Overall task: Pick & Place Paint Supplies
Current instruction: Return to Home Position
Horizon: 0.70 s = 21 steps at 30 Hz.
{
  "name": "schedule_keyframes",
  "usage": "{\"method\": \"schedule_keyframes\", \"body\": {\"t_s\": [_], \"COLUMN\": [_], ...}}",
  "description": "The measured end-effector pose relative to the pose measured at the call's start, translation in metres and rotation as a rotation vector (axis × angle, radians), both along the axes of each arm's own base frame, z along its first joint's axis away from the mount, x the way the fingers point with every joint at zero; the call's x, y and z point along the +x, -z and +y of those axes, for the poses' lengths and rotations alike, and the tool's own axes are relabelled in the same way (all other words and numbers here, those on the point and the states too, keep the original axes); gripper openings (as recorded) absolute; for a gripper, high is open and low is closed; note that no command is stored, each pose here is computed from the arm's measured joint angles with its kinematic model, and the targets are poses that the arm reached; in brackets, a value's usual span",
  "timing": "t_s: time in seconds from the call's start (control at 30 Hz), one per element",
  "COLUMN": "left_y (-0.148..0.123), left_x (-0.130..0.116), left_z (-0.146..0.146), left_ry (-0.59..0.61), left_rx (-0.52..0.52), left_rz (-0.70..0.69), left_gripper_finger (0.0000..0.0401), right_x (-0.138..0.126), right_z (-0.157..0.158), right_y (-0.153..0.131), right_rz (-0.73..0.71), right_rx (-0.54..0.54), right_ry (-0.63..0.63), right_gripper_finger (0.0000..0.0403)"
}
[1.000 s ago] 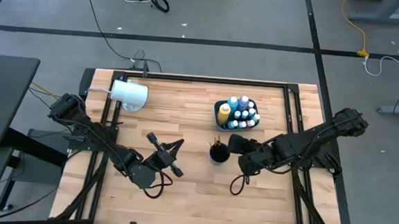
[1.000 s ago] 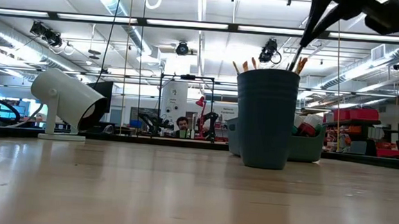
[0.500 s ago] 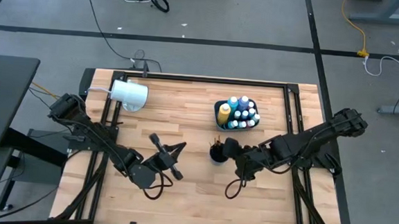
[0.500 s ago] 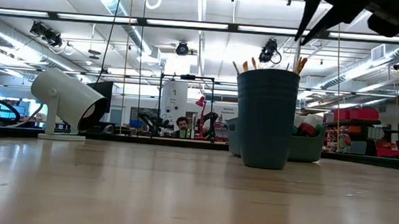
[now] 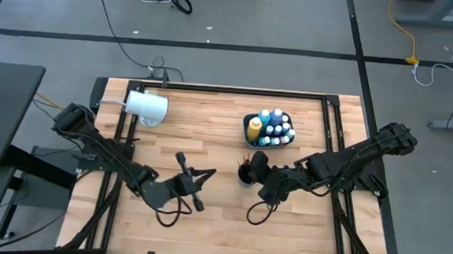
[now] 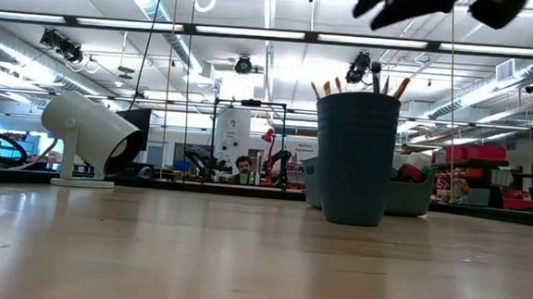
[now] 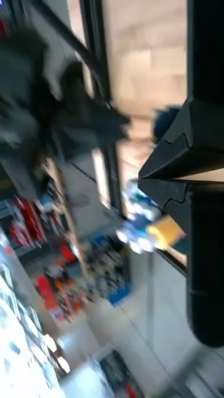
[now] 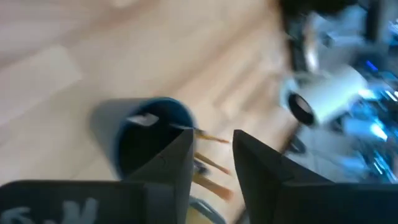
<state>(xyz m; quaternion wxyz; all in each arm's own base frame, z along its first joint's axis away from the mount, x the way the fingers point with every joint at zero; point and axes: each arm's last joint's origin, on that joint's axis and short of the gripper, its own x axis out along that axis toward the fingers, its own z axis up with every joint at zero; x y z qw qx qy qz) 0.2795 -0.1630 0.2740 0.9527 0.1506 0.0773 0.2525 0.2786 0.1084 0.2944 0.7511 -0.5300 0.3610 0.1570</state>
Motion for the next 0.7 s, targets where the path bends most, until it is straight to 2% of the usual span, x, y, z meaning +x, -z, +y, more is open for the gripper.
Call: {"method": "schedule_keyframes", "body": {"t_s": [0.17, 0.23, 0.33, 0.43, 0.53, 0.7], "left_y": [-0.030, -0.044, -0.064, -0.082, -0.095, -0.104], "left_x": [-0.014, -0.023, -0.040, -0.064, -0.088, -0.125], "left_z": [0.007, 0.011, 0.020, 0.033, 0.051, 0.079], "left_ry": [0.110, 0.160, 0.308, 0.519, 0.660, 0.756], "left_rx": [0.049, 0.074, 0.157, 0.195, 0.148, 0.069], "left_rz": [-0.027, -0.036, -0.020, -0.009, -0.009, 0.023], "left_gripper_finger": [0.0018, 0.0018, 0.0018, 0.0018, 0.0018, 0.0018], "right_x": [-0.003, -0.009, -0.024, -0.050, -0.080, -0.126], "right_z": [-0.001, -0.003, -0.008, -0.020, -0.034, -0.050], "right_y": [-0.011, -0.019, -0.035, -0.059, -0.081, -0.107], "right_rz": [-0.136, -0.180, -0.243, -0.315, -0.369, -0.408], "right_rx": [-0.086, -0.053, 0.074, 0.248, 0.455, 0.758], "right_ry": [0.161, 0.208, 0.273, 0.338, 0.369, 0.328], "right_gripper_finger": [0.0120, 0.0115, 0.0104, 0.0091, 0.0081, 0.0073]}}
